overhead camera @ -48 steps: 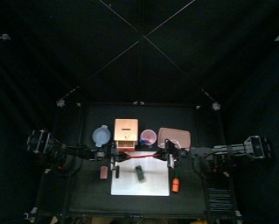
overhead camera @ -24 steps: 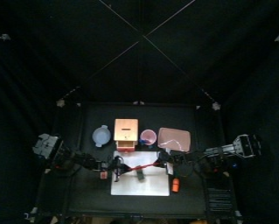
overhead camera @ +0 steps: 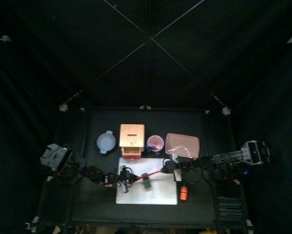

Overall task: Place sushi on board then cut the sushi with the knife then place the pieces on the plate
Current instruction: Cut the sushi into 4 pieces

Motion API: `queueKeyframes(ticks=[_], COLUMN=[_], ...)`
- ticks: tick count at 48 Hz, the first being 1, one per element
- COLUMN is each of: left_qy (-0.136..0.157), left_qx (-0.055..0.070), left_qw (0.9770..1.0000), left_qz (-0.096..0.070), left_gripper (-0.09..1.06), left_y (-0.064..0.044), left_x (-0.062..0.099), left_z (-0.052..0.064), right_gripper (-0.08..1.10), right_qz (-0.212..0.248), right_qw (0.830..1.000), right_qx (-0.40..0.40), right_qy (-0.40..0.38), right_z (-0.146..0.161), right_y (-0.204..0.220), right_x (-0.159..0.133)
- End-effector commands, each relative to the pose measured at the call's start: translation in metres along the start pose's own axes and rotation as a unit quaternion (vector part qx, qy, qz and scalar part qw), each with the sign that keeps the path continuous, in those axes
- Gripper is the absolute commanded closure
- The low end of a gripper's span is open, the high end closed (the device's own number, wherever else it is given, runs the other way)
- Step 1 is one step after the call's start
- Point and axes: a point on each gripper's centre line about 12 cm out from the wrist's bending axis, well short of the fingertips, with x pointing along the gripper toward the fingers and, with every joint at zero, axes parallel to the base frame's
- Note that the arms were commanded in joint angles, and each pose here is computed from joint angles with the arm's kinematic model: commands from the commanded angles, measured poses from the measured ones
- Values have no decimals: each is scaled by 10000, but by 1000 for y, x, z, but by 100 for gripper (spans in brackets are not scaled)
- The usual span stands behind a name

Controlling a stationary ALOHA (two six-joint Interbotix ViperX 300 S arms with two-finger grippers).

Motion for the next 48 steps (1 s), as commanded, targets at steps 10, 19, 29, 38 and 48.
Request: queueKeyframes(ticks=[10, 19, 29, 38, 48], left_qy=[-352, -399, -372, -495, -493], left_qx=[191, 204, 238, 187, 166], left_qw=[9992, 9989, 9989, 9985, 9984], left_qz=[-2, 125, 139, 137, 199], left_gripper=[56, 56, 56, 56, 56], left_y=[-9, -3, -1, 1, 7], left_x=[4, 2, 0, -5, -7], left_z=[15, 19, 17, 27, 28], right_gripper=[65, 65, 65, 65, 65], right_qz=[162, 107, 91, 79, 67], right_qw=[9959, 9950, 9968, 9958, 9958], right_qx=[42, -15, -46, -61, -97], right_qy=[-892, -989, -793, -905, -906], right_z=[4, 16, 12, 21, 23], right_y=[-9, -13, -14, -16, -17], right_x=[-2, 1, 8, 9, 11])
